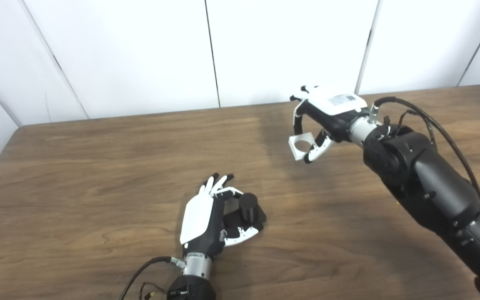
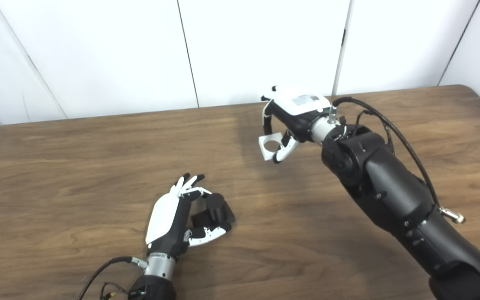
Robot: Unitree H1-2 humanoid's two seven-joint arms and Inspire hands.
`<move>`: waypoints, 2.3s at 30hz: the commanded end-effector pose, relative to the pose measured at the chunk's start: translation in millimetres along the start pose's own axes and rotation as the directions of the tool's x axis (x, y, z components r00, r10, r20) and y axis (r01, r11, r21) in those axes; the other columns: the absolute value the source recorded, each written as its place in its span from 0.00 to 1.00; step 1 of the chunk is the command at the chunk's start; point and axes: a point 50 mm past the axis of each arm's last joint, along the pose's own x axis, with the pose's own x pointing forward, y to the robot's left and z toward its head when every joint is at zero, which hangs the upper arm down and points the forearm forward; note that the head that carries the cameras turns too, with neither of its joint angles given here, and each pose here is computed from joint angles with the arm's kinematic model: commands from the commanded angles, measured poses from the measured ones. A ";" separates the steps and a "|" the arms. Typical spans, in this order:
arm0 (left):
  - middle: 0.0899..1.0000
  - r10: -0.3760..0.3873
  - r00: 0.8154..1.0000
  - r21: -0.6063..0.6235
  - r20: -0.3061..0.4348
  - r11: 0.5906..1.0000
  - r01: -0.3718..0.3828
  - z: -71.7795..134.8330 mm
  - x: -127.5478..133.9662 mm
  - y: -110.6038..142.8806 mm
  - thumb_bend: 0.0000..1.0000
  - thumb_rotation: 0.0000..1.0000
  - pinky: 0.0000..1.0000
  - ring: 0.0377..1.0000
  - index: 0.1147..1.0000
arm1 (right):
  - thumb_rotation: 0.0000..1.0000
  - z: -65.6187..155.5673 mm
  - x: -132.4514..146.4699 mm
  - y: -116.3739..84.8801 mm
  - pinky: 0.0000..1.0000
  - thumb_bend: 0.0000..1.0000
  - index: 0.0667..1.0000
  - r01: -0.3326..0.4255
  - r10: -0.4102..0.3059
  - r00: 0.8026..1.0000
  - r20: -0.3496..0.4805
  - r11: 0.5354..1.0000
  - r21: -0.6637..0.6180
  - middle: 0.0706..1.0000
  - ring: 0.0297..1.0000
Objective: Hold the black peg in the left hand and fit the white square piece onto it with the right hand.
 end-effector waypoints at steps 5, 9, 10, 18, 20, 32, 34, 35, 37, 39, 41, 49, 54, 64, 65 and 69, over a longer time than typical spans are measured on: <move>0.91 -0.053 0.996 0.036 -0.071 0.998 0.055 -12.9 -6.5 -6.5 0.52 0.07 1.00 1.00 0.43 | 0.15 25.2 -13.3 -33.7 1.00 0.52 0.45 0.069 -0.068 0.996 0.064 0.997 -0.023 0.91 1.00; 0.91 -0.049 0.996 0.039 -0.068 0.998 0.052 -13.0 -6.1 -7.1 0.52 0.07 1.00 1.00 0.43 | 0.14 37.1 -18.5 -37.7 1.00 0.52 0.45 0.054 -0.053 0.994 0.100 0.998 -0.017 0.91 1.00; 0.91 -0.049 0.996 0.039 -0.068 0.998 0.052 -13.1 -6.1 -7.2 0.52 0.07 1.00 1.00 0.43 | 0.14 40.4 -19.7 -38.5 1.00 0.52 0.45 0.050 -0.048 0.993 0.108 0.999 -0.015 0.91 1.00; 0.91 -0.048 0.997 0.044 -0.063 0.998 0.051 -12.9 -5.8 -6.4 0.52 0.07 1.00 1.00 0.42 | 0.14 67.5 -33.1 -45.1 1.00 0.52 0.45 0.018 -0.016 0.979 0.201 1.000 -0.009 0.90 1.00; 0.91 -0.047 0.997 0.043 -0.063 0.998 0.050 -13.1 -5.5 -6.4 0.52 0.07 1.00 1.00 0.43 | 0.14 72.7 -36.0 -47.1 1.00 0.52 0.45 0.003 -0.001 0.976 0.216 1.000 -0.010 0.90 1.00; 0.91 -0.046 0.997 0.032 -0.062 0.998 0.048 -10.3 -4.6 -8.0 0.52 0.07 1.00 1.00 0.42 | 0.14 87.9 -37.5 -54.3 0.98 0.52 0.45 -0.074 0.069 0.962 0.265 0.997 0.009 0.89 1.00; 0.91 -0.048 0.997 0.035 -0.064 0.998 0.050 -10.0 -4.6 -8.0 0.52 0.07 1.00 1.00 0.42 | 0.14 89.8 -35.7 -53.5 0.97 0.52 0.45 -0.078 0.074 0.961 0.268 0.997 0.006 0.88 1.00; 0.91 -0.047 0.997 0.036 -0.063 0.998 0.050 -9.8 -4.6 -7.9 0.52 0.07 1.00 1.00 0.42 | 0.14 90.6 -34.7 -52.5 0.97 0.52 0.45 -0.081 0.077 0.960 0.269 0.997 0.005 0.89 1.00; 0.91 -0.045 0.997 0.039 -0.061 0.998 0.048 -9.3 -4.7 -8.0 0.52 0.07 1.00 1.00 0.42 | 0.14 91.5 -32.8 -49.8 0.99 0.52 0.45 -0.090 0.083 0.959 0.272 0.996 0.013 0.89 1.00; 0.91 -0.045 0.997 0.039 -0.059 0.998 0.047 -8.7 -4.7 -8.2 0.52 0.07 1.00 1.00 0.42 | 0.14 92.1 -31.8 -47.1 1.00 0.52 0.45 -0.097 0.087 0.957 0.276 0.995 0.022 0.89 1.00; 0.91 -0.045 0.997 0.037 -0.058 0.998 0.047 -8.6 -4.8 -8.2 0.52 0.07 1.00 1.00 0.42 | 0.14 92.9 -30.5 -44.1 1.00 0.52 0.45 -0.100 0.087 0.956 0.280 0.994 0.033 0.89 1.00; 0.91 -0.045 0.997 0.032 -0.061 0.998 0.047 -7.9 -5.6 -8.0 0.52 0.07 1.00 1.00 0.42 | 0.14 97.4 -23.2 -35.6 1.00 0.52 0.45 -0.081 0.065 0.958 0.280 0.996 0.046 0.90 1.00; 0.91 -0.041 0.997 0.034 -0.064 0.998 0.043 -6.7 -5.8 -8.0 0.52 0.07 1.00 1.00 0.42 | 0.14 98.6 -21.6 -33.2 1.00 0.52 0.45 -0.077 0.061 0.957 0.284 0.996 0.045 0.90 1.00; 0.91 -0.036 0.997 0.043 -0.065 0.998 0.039 -5.6 -5.6 -7.0 0.52 0.07 1.00 1.00 0.42 | 0.13 101.3 -16.6 -23.2 1.00 0.52 0.45 -0.087 0.076 0.955 0.286 0.996 0.027 0.89 1.00; 0.91 -0.035 0.997 0.043 -0.064 0.998 0.038 -5.6 -5.7 -6.9 0.52 0.07 1.00 1.00 0.42 | 0.13 101.4 -16.2 -22.1 1.00 0.52 0.45 -0.090 0.078 0.955 0.286 0.996 0.027 0.89 1.00; 0.91 -0.037 0.997 0.047 -0.065 0.998 0.040 -5.3 -5.8 -6.9 0.52 0.07 1.00 1.00 0.42 | 0.13 101.6 -14.7 -19.2 0.97 0.52 0.45 -0.098 0.090 0.954 0.287 0.995 0.014 0.90 1.00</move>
